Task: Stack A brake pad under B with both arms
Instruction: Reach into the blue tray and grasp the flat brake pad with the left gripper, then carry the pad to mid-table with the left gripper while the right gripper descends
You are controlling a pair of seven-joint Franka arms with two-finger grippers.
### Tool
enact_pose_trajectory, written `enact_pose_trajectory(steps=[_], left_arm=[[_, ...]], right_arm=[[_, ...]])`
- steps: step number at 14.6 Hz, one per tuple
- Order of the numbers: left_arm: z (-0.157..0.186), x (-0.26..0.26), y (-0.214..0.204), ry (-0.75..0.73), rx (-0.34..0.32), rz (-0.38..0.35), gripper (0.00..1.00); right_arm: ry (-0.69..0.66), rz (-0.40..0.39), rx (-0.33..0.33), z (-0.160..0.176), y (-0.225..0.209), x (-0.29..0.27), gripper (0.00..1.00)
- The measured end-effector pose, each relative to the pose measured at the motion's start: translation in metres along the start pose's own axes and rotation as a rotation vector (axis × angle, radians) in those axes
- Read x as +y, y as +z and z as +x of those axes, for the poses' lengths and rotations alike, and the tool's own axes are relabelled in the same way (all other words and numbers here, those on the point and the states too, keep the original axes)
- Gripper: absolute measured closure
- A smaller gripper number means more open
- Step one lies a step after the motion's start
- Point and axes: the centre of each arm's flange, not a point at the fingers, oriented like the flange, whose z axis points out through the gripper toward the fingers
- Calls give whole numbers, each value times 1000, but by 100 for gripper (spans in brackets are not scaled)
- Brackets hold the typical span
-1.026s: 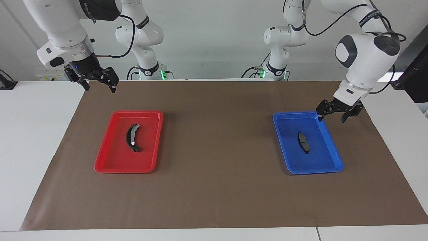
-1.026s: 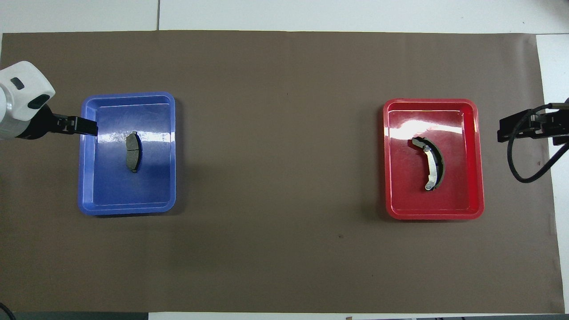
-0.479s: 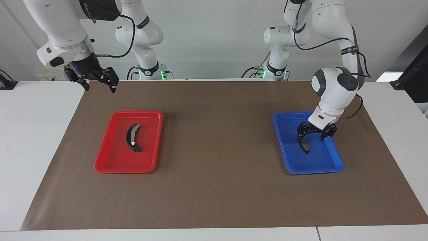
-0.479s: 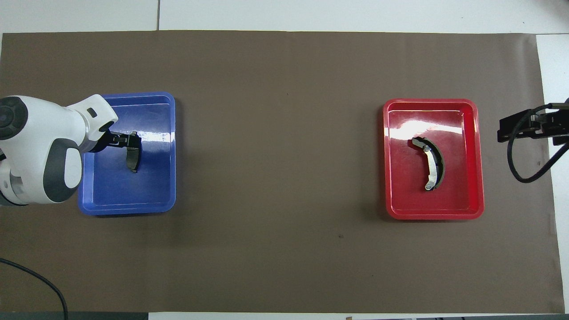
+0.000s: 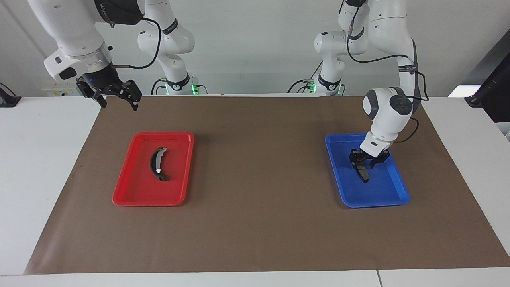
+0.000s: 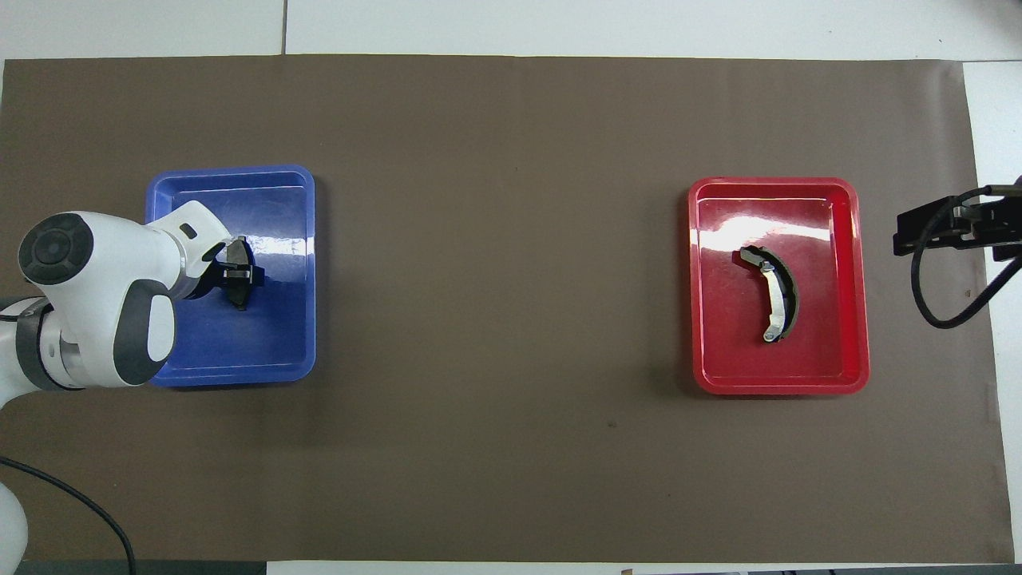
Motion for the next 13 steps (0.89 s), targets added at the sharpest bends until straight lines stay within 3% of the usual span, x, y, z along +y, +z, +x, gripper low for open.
enact_pose_trajectory(steps=[3,7,10,13], left_arm=[[0,1,1,0,-1,0,61],[7,0,-8,0,15,0,61],[26,9,-44,14,4,-2,61],[42,47,-87,48,-3,-7,61]], right_arm=[[0,0,0,0,0,0,0],[0,0,0,0,0,0,0],[0,0,-4,0,4,0,0],[-4,4,36,3,27,-2,0]])
